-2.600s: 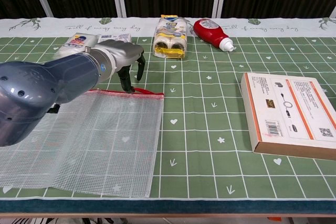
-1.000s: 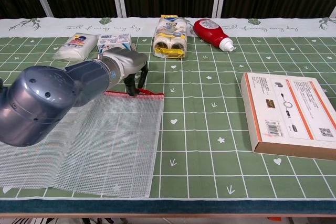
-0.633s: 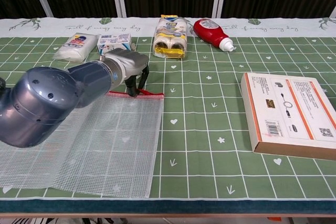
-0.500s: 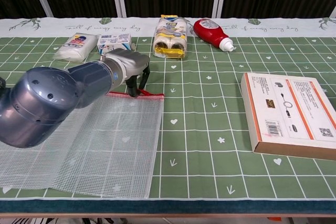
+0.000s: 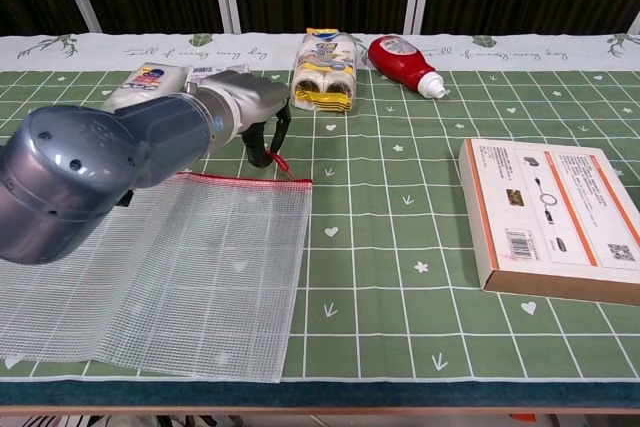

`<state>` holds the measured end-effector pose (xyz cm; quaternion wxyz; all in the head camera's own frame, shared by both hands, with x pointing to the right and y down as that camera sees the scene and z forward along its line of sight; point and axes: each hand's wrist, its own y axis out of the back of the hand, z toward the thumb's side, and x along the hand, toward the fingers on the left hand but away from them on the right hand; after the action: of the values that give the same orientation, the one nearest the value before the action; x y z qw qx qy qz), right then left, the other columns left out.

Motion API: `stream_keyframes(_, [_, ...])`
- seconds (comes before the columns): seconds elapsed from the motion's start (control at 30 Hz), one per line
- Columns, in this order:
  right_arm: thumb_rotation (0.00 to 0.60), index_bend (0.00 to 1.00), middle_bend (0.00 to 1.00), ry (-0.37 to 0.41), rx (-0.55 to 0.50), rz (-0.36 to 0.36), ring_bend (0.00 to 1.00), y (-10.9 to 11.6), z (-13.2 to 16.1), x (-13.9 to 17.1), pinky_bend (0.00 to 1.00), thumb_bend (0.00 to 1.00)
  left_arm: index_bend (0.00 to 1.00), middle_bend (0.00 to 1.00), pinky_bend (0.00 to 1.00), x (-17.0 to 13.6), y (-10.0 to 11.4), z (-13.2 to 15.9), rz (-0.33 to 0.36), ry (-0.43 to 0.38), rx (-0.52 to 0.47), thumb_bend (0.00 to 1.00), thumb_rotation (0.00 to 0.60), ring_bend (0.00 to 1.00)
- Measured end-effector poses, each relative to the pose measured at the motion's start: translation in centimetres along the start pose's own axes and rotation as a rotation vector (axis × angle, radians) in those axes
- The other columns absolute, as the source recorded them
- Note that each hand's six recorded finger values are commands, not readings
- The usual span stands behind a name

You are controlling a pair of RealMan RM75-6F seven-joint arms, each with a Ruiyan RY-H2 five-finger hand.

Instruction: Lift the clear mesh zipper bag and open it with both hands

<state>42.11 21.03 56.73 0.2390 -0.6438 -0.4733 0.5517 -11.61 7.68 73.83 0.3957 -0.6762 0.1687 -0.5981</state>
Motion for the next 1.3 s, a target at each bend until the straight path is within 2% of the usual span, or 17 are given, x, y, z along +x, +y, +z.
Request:
stream_keyframes(0.17, [0.600,0.00,0.00,0.012,0.004,-0.011,0.00,0.3,0.4,-0.1,0.19,0.17,0.58,0.07,0.00,-0.3,3.0,0.7,0.062,-0.038,0.001,0.39,0.600,0.00])
stream_keyframes(0.37, [0.600,0.00,0.00,-0.009,-0.049,-0.006,0.00,0.6,1.1,-0.5,0.19,0.22,0.58,0.07,0.00,-0.9,7.3,2.2,0.148,-0.097,0.006,0.39,0.600,0.00])
stream_keyframes(0.5, [0.600,0.01,0.00,-0.035,-0.114,0.014,0.00,0.6,2.1,-1.3,0.19,0.26,0.58,0.07,0.00,-1.3,9.7,3.4,0.191,-0.130,-0.002,0.39,0.600,0.00])
stream_keyframes(0.57, [0.600,0.04,0.00,-0.047,-0.160,0.030,0.00,0.6,2.9,-1.7,0.20,0.28,0.58,0.07,0.00,-1.5,10.8,4.1,0.209,-0.146,-0.008,0.39,0.600,0.00])
stream_keyframes(0.67, [0.600,0.14,0.01,-0.065,-0.250,0.060,0.00,0.6,4.5,-2.6,0.21,0.31,0.58,0.07,0.00,-1.9,12.2,5.0,0.232,-0.173,-0.022,0.39,0.600,0.00])
stream_keyframes(0.73, [0.600,0.17,0.01,-0.076,-0.317,0.083,0.00,0.6,5.9,-3.3,0.21,0.32,0.58,0.07,0.00,-2.2,13.0,5.7,0.246,-0.192,-0.031,0.39,0.600,0.00])
stream_keyframes(1.0, [0.600,0.19,0.01,-0.133,-0.532,0.205,0.00,0.4,11.2,-5.9,0.21,0.32,0.58,0.07,0.00,-3.5,15.9,7.9,0.287,-0.254,-0.071,0.39,0.600,0.00])
stream_keyframes(1.3, [0.600,0.20,0.01,-0.145,-0.644,0.357,0.00,-1.0,18.7,-7.8,0.21,0.32,0.59,0.07,0.00,-4.5,18.3,9.0,0.310,-0.283,-0.109,0.39,0.600,0.00])
